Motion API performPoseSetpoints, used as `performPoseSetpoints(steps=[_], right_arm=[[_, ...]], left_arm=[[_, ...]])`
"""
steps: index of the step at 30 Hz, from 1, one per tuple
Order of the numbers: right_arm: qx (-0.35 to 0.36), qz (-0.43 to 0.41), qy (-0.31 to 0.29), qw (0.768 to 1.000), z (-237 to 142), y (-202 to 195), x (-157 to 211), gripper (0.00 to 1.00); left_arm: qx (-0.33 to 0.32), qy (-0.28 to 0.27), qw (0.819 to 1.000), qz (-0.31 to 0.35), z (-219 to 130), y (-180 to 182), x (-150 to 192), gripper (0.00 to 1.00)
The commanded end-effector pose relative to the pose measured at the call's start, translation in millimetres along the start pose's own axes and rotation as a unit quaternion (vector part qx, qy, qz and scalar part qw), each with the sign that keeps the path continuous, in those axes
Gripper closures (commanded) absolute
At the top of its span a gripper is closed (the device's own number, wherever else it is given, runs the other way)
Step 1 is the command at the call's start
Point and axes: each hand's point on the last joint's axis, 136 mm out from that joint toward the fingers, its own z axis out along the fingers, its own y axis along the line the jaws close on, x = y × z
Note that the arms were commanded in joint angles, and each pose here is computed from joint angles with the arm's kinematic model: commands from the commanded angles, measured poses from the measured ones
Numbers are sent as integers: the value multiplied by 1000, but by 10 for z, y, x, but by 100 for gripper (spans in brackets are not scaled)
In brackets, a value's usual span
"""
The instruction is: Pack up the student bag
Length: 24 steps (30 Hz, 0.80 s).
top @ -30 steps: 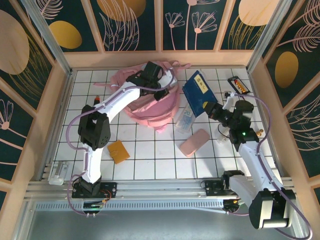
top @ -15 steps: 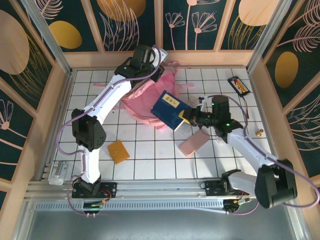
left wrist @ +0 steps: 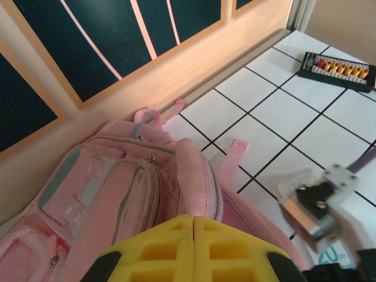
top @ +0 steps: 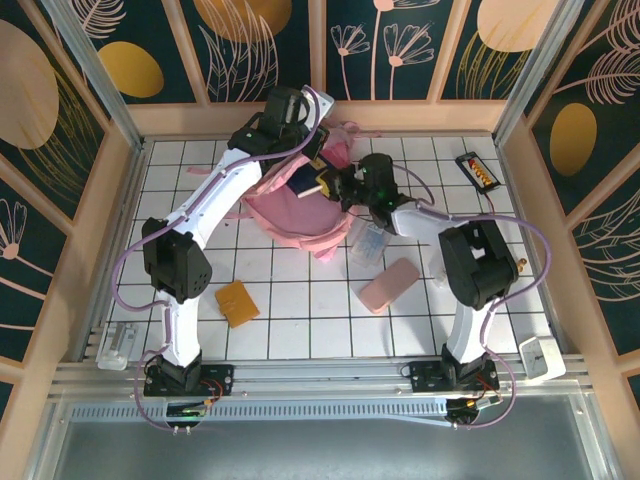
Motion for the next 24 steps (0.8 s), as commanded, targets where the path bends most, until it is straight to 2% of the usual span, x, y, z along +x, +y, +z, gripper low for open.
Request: performPoseSetpoints(steps=[1,6,11,14,19,24], right_arm=[[-48,15,-28,998,44,346,-93,100],[-40,15,-42,998,445,75,-282,100],[-18,-31,-66,997,813,-72,-438,100],[-39,-32,-76,996,904,-100,-516,100],[-51,-84,-83,992,1028,-83,-562,100],[-34,-35,-85,995,1050,-399,-597,100]], left_arm=[[3,-141,990,11,-624,-55,-923,100],[23,-140,990,11,-613,-122,-904,100],[30,-133,991,8,-572,-145,-839,100],[41,-138,990,4,-582,-180,-845,100],[43,-145,988,7,-628,-197,-877,100],[41,-150,988,14,-662,-195,-900,100]])
